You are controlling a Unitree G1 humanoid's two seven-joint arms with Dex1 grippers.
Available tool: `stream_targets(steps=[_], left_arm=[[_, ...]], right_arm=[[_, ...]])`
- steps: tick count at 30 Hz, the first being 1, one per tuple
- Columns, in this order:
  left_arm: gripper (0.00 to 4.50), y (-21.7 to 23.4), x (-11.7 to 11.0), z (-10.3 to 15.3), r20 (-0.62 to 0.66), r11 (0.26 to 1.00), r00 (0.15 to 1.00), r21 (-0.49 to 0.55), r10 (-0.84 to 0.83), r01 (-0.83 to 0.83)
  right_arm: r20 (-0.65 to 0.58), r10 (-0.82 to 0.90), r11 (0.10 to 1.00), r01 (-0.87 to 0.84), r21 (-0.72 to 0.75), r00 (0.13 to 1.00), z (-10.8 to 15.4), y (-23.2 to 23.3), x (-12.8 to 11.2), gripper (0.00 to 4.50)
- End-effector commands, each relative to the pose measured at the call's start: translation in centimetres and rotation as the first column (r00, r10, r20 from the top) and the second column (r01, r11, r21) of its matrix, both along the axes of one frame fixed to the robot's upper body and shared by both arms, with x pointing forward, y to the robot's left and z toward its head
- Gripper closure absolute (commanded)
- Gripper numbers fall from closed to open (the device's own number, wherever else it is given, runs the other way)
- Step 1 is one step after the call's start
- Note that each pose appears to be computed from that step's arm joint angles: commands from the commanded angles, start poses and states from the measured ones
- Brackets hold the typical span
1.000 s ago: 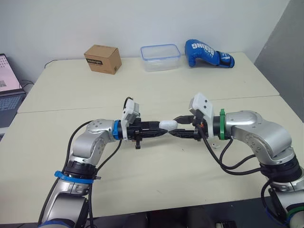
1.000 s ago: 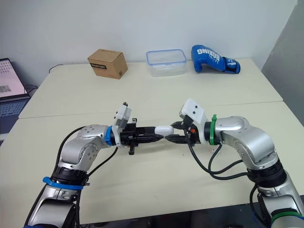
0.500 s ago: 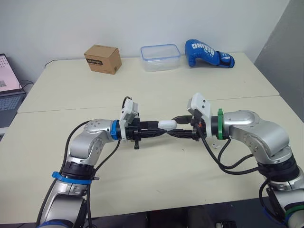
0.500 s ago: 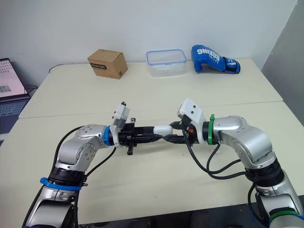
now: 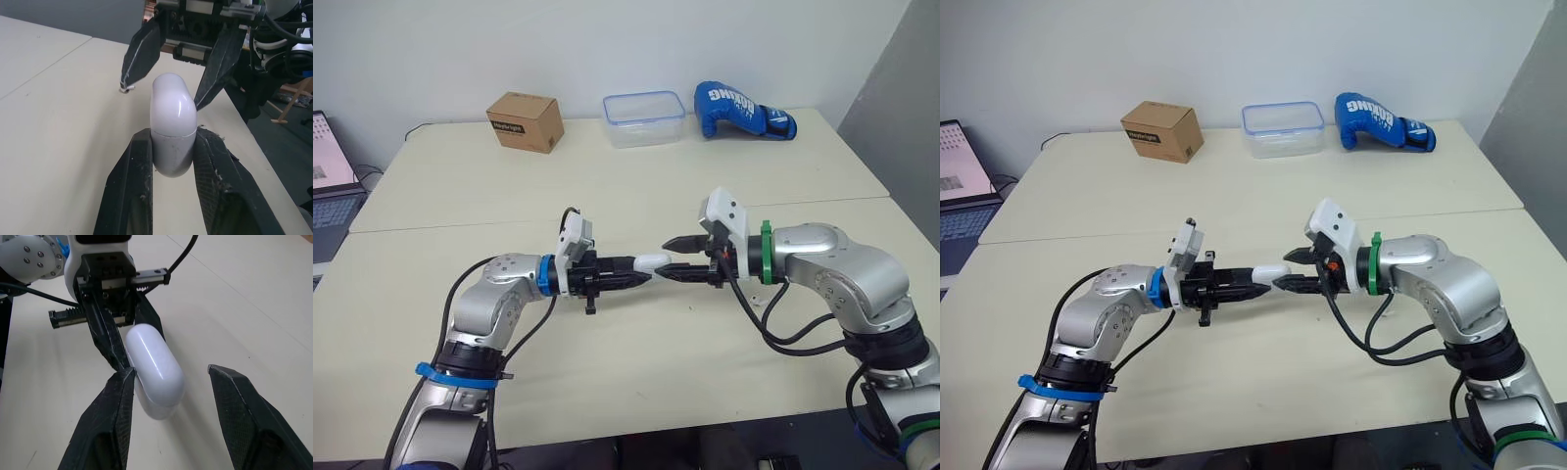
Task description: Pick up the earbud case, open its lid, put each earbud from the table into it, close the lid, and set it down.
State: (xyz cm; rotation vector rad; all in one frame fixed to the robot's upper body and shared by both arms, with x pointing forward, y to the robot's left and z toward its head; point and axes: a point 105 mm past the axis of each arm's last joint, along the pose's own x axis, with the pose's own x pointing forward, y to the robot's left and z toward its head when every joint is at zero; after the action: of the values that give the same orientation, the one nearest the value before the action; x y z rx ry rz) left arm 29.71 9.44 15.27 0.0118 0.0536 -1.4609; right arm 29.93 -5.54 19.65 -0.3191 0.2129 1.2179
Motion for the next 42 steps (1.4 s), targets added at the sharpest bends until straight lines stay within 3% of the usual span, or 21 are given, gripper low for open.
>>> stream_targets(steps=[1,14,19,29,34,42], left_arm=[[3.72,-0.6,-1.1,0.5,0.049,0.997,0.996,-0.004,-0.073,0.073],[3.72,0.1,-0.1,0.3,0.073,1.000,0.997,-0.014,-0.026,0.027],[3.72,0.6,1.4,1.7,0.125,0.999,0.992,-0.053,0.007,0.000],[3.72,0.5,2.0,3.4,0.175,0.998,0.985,-0.062,-0.017,0.028],[3.72,0.1,1.7,3.7,0.185,0.997,0.982,-0.064,-0.030,0.043],[3.72,-0.1,1.3,3.8,0.196,0.997,0.980,-0.057,-0.036,0.048]], right_arm=[[0.085,-0.056,0.998,0.053,0.034,0.995,2.0,-0.6,1.0,2.04],[0.067,0.015,0.998,-0.019,0.060,0.998,3.1,-0.9,-0.2,2.04],[0.045,-0.046,0.996,0.049,-0.077,0.998,3.0,-4.3,0.8,2.04],[0.023,-0.041,0.883,0.047,-0.468,0.999,-1.0,-11.4,1.2,2.04],[-0.013,-0.032,0.816,0.019,-0.577,0.999,-4.0,-13.1,1.5,2.04],[-0.033,-0.011,0.763,-0.013,-0.647,0.999,-6.7,-13.9,1.9,2.04]])
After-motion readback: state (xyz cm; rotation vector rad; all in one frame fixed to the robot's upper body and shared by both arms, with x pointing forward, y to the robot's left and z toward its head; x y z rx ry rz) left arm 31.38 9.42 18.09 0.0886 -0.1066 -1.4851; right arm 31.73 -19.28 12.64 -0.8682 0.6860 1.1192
